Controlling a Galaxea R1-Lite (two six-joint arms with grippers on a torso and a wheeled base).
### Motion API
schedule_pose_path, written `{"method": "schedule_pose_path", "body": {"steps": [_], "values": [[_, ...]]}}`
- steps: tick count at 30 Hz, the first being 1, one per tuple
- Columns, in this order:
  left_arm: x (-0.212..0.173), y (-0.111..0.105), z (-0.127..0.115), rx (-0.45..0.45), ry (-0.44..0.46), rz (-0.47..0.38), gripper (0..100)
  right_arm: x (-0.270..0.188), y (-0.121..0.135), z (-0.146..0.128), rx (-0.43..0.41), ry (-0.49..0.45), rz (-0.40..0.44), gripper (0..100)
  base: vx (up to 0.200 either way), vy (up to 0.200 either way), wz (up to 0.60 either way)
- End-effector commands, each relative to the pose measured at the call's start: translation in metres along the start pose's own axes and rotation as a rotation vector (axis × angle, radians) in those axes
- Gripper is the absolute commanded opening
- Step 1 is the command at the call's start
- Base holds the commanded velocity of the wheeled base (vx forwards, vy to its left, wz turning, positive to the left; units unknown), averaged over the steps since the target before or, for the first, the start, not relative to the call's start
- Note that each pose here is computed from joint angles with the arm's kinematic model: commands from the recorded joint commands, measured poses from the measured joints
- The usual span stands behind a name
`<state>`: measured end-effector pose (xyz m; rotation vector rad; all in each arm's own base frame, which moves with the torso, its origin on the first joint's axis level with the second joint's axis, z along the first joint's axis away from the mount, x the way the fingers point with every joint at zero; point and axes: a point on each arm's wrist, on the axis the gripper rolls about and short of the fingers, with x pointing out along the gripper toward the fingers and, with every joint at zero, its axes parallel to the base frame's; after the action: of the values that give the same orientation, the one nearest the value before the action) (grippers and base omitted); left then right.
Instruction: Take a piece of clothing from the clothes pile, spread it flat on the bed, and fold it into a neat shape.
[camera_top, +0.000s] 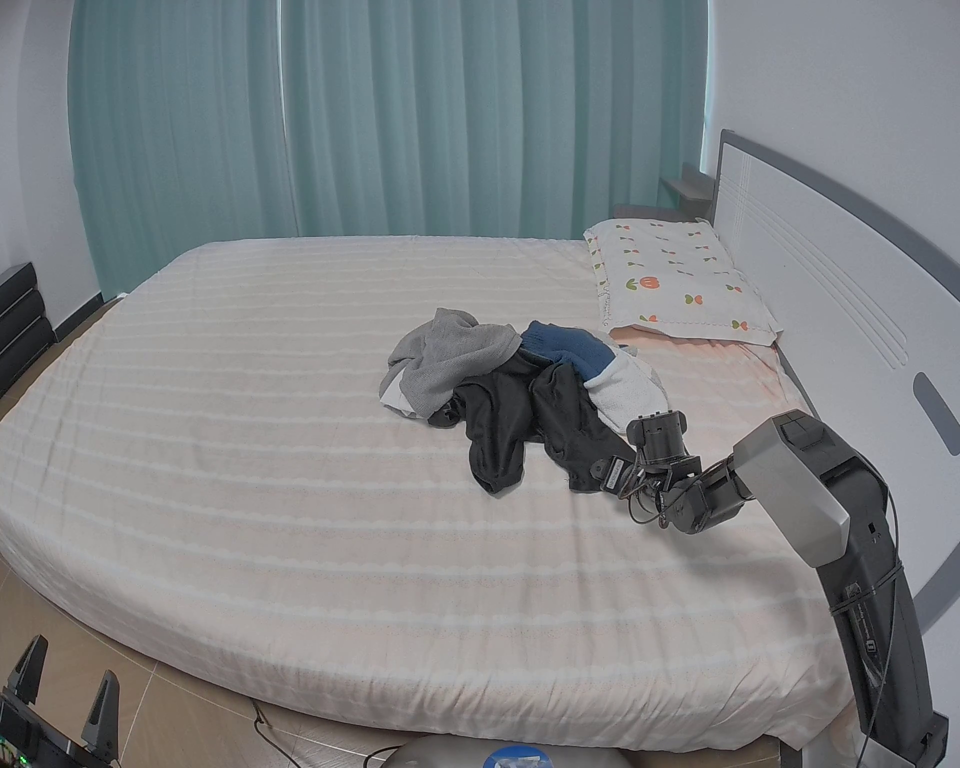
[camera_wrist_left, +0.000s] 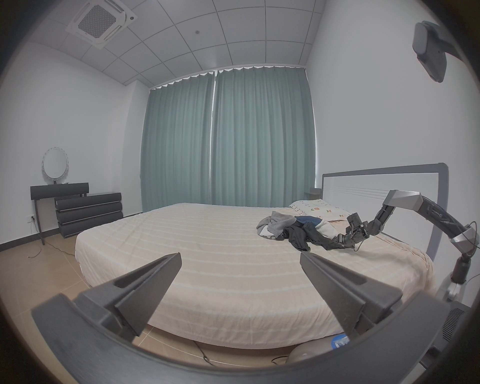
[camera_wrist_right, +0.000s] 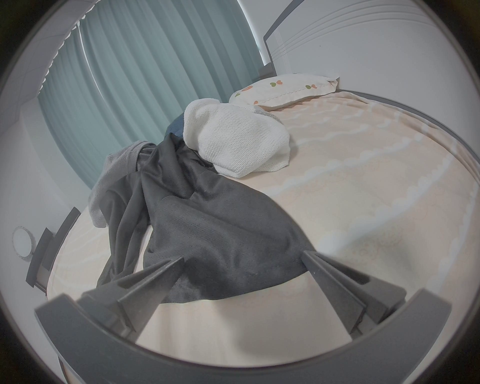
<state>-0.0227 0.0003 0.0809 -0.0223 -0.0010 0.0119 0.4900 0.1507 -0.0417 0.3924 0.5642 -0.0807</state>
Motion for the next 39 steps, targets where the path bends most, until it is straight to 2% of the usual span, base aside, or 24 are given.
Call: {"method": "schedule_pose_path", "body": {"steps": [1,15,18,30,31,39], "values": [[0.0,0.0,-0.005,-0.001,-0.002,0.0,100,-0.001,0.004,0.0,0.0,-0.004,0.01,0,0.0,0.0,0.0],[0.0,0.0,-0.005,-0.001,-0.002,0.0,100,-0.015,0.011,0.005,0.001,-0.013,0.027,0,0.0,0.0,0.0],[0.0,0.0,-0.005,-0.001,-0.002,0.0,100,-0.023,0.009,0.004,-0.001,0.012,0.029,0,0.0,0.0,0.0],[0.0,0.0,-0.005,-0.001,-0.002,0.0,100,-0.018,-0.003,0.019,0.028,-0.054,0.034,0,0.0,0.0,0.0],[0.0,0.0,-0.005,-0.002,-0.002,0.0,100,-0.018,-0.003,0.019,0.031,-0.055,0.037,100,0.0,0.0,0.0],[0.0,0.0,-0.005,-0.001,-0.002,0.0,100,-0.015,-0.004,0.018,0.031,-0.051,0.049,100,0.0,0.0,0.0]]}}
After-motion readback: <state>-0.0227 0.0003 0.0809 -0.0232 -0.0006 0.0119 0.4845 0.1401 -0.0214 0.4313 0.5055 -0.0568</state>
